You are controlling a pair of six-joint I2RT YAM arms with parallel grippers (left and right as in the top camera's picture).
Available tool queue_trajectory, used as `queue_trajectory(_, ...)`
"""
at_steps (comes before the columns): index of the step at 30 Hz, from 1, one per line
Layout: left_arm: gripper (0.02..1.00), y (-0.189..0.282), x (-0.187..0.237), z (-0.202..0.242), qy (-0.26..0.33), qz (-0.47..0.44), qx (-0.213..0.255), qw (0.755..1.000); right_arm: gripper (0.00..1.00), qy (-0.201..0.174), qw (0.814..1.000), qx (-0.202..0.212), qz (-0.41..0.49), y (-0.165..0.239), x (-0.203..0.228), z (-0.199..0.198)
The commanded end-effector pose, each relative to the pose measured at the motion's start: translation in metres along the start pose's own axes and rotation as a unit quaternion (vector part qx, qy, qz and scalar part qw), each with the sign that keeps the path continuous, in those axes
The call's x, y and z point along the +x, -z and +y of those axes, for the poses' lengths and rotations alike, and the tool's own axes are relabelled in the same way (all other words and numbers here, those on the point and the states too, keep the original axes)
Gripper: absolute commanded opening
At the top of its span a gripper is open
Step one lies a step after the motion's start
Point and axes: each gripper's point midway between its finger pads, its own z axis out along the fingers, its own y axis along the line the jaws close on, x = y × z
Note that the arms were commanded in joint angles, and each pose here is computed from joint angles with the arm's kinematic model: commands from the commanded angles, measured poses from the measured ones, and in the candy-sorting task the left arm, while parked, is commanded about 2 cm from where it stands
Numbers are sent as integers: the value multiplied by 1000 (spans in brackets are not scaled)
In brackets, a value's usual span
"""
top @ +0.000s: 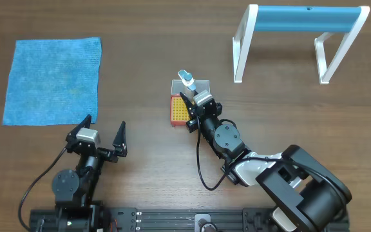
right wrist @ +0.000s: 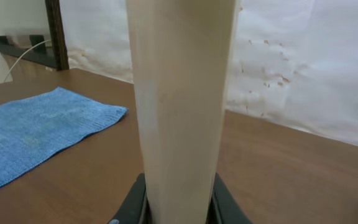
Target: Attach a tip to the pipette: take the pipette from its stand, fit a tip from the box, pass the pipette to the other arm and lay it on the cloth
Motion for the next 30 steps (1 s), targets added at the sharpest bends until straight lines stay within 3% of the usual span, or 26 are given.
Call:
queue_trajectory(1,941,0,1,1,4,1,-4,1000,73,-6,1000,-6,-11,-5,-5,4)
queue_trajectory(20,941,0,1,1,4,1,-4,1000,71,6,998,-5,67,-4,37,3)
queue_trajectory(30,939,0,1,1,4,1,-4,1000,71,-13,995,11,94,-3,59,-2)
